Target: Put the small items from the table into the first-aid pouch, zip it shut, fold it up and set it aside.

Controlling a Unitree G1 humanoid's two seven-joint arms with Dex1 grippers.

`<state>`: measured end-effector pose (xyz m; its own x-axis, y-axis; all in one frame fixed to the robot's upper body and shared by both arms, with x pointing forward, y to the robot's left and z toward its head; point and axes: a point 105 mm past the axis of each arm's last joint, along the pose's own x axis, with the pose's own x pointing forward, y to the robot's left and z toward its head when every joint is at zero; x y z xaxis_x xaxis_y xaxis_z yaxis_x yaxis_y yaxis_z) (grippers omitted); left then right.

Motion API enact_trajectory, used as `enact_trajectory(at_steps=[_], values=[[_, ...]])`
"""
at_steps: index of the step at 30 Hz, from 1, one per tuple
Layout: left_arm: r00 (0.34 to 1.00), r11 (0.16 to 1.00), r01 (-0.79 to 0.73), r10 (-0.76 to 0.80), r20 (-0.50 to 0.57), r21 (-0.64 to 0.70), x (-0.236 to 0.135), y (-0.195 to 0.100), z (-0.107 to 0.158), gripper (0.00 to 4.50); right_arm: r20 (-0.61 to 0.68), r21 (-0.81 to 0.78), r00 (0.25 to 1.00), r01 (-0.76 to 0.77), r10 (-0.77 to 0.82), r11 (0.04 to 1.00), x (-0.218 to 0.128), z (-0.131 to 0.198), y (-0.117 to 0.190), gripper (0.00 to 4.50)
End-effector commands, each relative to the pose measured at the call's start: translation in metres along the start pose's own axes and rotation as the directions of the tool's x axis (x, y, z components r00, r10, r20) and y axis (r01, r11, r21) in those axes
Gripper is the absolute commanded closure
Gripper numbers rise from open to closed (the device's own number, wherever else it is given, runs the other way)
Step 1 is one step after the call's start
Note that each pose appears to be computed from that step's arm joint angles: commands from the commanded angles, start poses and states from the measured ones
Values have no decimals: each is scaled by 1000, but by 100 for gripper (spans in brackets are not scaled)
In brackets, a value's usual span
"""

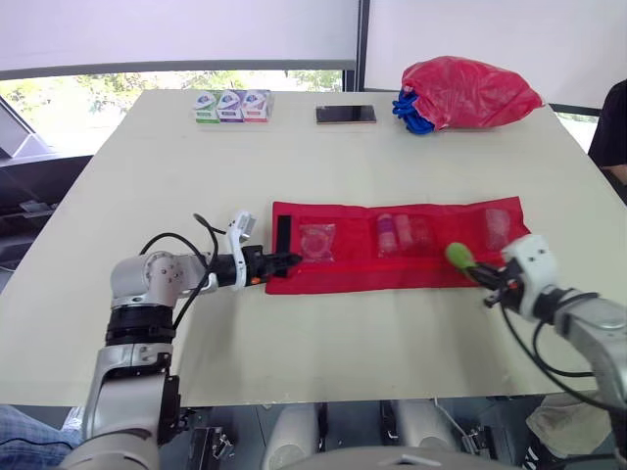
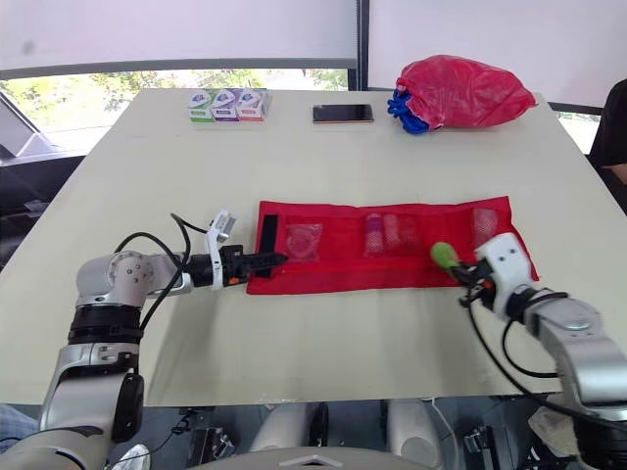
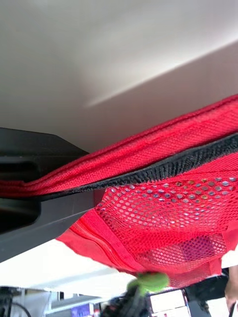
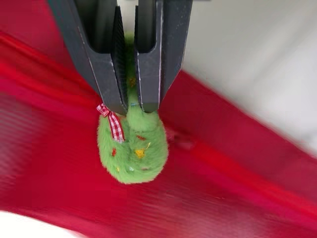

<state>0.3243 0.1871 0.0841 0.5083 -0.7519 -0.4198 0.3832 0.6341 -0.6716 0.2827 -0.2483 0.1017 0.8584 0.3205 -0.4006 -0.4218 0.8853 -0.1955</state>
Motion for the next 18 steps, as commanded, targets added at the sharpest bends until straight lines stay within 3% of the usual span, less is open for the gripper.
enact_trajectory(at_steps=[1, 7, 16, 18], values=[[992, 992, -123, 123, -11, -10, -20, 26, -9, 450, -12, -48, 983, 181, -181, 982, -20, -3, -44, 448], [977, 977, -215, 214, -8, -13, -44, 48, -16, 450, -55, -84, 941, 328, -334, 941, -38, -14, -79, 448], [940, 940, -339, 336, 60, 31, -73, 73, 4, 450, -18, -19, 958, 286, -286, 958, -37, -6, -66, 448], [940, 940, -340, 338, 49, 28, -76, 72, 4, 450, 30, 74, 968, 245, -248, 967, -40, 4, -61, 371]])
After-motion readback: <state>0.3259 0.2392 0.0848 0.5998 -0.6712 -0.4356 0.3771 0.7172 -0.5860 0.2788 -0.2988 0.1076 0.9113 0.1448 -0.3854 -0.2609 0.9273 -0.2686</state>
